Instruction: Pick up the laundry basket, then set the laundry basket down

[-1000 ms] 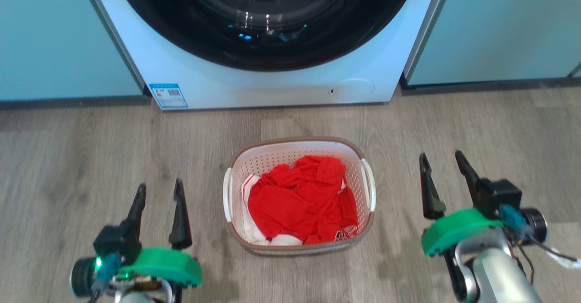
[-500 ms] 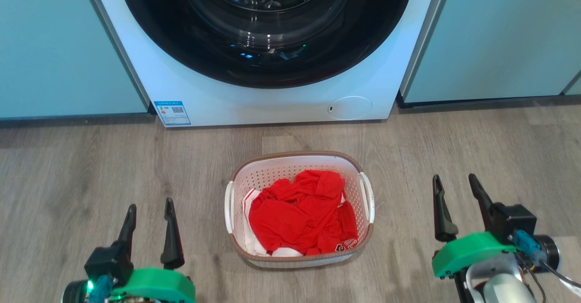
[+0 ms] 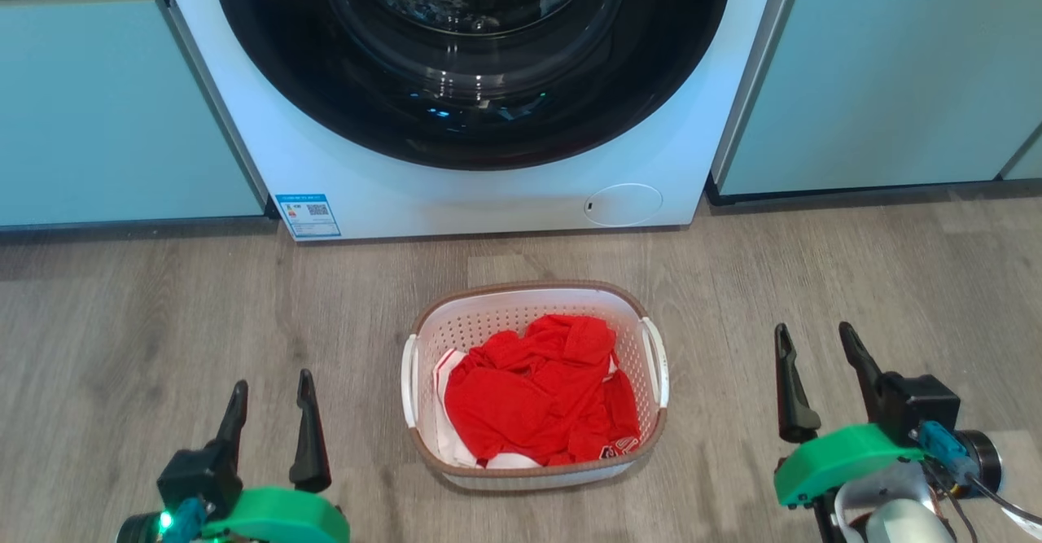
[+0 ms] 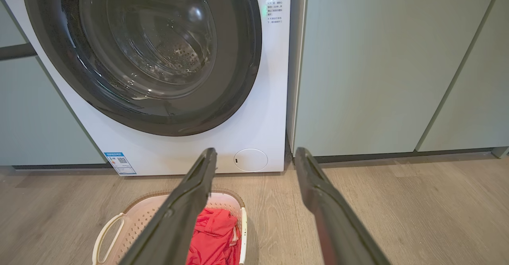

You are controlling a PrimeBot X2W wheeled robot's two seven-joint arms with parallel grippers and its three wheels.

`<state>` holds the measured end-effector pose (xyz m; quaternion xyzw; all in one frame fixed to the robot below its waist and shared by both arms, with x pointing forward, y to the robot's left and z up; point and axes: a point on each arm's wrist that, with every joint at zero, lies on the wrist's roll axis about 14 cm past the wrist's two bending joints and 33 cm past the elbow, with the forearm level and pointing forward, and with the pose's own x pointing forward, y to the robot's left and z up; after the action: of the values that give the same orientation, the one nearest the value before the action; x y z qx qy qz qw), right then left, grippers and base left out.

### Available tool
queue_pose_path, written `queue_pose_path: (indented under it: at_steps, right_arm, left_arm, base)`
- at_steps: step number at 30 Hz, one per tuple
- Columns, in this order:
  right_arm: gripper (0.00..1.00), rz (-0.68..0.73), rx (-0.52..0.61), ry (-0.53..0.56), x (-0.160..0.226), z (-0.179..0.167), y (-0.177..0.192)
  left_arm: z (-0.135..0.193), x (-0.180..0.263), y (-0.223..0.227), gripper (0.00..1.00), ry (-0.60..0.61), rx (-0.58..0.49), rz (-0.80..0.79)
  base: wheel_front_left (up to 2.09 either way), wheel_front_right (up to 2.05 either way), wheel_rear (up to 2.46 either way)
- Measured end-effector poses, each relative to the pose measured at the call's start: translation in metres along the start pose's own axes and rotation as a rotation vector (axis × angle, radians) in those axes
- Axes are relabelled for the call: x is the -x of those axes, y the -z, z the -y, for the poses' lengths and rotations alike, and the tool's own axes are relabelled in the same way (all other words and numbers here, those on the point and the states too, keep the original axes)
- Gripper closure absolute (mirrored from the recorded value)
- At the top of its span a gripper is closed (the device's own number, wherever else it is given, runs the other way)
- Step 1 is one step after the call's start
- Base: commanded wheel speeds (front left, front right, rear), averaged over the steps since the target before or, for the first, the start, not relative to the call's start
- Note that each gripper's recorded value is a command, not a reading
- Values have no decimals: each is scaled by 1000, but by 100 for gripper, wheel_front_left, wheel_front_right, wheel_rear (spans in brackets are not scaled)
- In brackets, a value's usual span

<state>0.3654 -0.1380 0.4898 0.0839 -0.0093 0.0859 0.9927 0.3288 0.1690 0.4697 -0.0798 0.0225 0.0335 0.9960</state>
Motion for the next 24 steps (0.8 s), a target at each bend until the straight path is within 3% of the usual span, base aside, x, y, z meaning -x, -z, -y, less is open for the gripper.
queue_pose_path:
  at_steps: [10,11,17,24]
  right_arm:
    - [0,10,2,-3,2,-1,-3]
    - [100,-8,-1,1,3,-1,2]
    - [100,-137,-25,32,24,5,43]
    - [100,-148,-107,62,26,9,46]
  left_arm:
    - [0,3,1,0,6,1,-4]
    - [0,4,8,100,5,0,-25]
    - [-5,22,47,100,-20,5,-154]
    - [-7,23,51,100,-37,84,-179]
  base:
    - [0,0,0]
    - [0,0,0]
    - [0,0,0]
    - [0,0,0]
